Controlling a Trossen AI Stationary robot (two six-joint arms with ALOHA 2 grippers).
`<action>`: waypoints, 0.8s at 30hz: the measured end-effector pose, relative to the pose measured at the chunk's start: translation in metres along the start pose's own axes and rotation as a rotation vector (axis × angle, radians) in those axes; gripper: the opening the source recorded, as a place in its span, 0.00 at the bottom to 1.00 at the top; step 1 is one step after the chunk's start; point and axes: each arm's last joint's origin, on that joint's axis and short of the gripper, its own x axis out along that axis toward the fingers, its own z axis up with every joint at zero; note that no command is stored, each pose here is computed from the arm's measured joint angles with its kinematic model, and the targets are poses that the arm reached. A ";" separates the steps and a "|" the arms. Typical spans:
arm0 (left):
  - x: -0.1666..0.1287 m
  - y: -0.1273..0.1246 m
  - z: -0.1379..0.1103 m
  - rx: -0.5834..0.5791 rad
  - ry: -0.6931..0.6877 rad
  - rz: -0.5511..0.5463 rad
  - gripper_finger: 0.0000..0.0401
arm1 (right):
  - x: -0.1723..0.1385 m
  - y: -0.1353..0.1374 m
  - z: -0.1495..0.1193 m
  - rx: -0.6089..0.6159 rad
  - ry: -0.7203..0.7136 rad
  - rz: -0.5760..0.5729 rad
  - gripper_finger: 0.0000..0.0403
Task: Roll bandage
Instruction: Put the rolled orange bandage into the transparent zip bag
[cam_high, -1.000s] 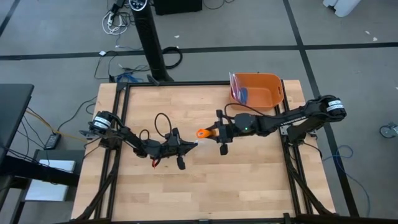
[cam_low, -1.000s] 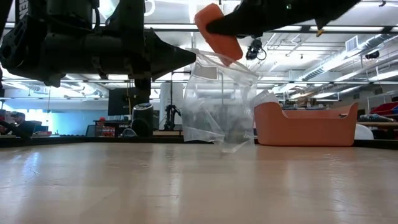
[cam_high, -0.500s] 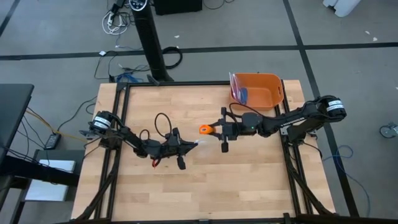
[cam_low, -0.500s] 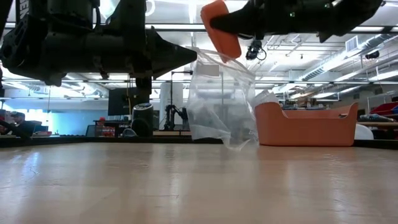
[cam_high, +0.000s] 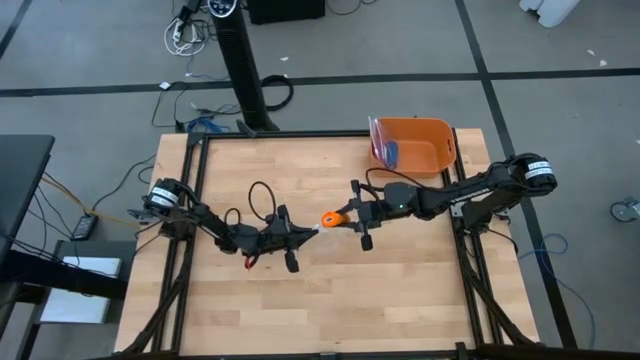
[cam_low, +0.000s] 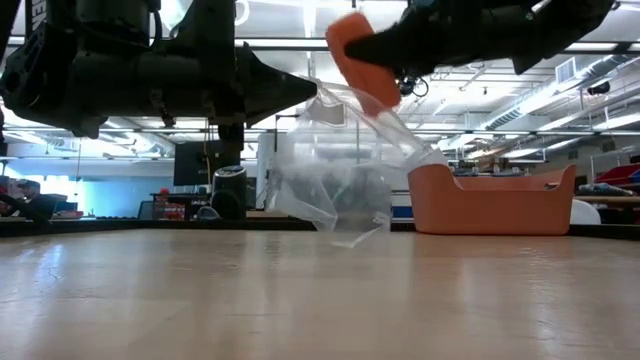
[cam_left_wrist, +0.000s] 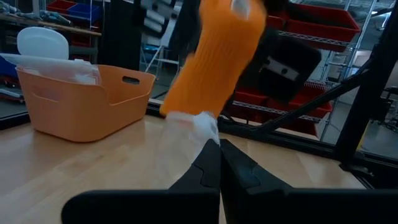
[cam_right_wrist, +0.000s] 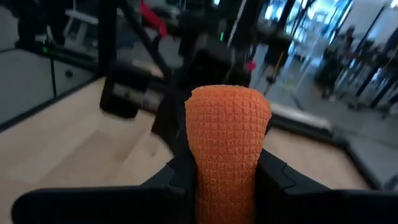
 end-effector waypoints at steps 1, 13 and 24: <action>0.000 0.000 0.000 0.000 0.000 0.000 0.00 | 0.000 0.000 -0.002 0.010 0.021 0.003 0.22; 0.000 0.000 0.000 0.004 0.000 -0.002 0.00 | -0.002 -0.003 -0.018 0.125 0.174 0.000 0.22; 0.000 -0.001 0.000 -0.015 0.005 -0.031 0.00 | -0.006 -0.004 -0.032 0.278 0.308 0.028 0.22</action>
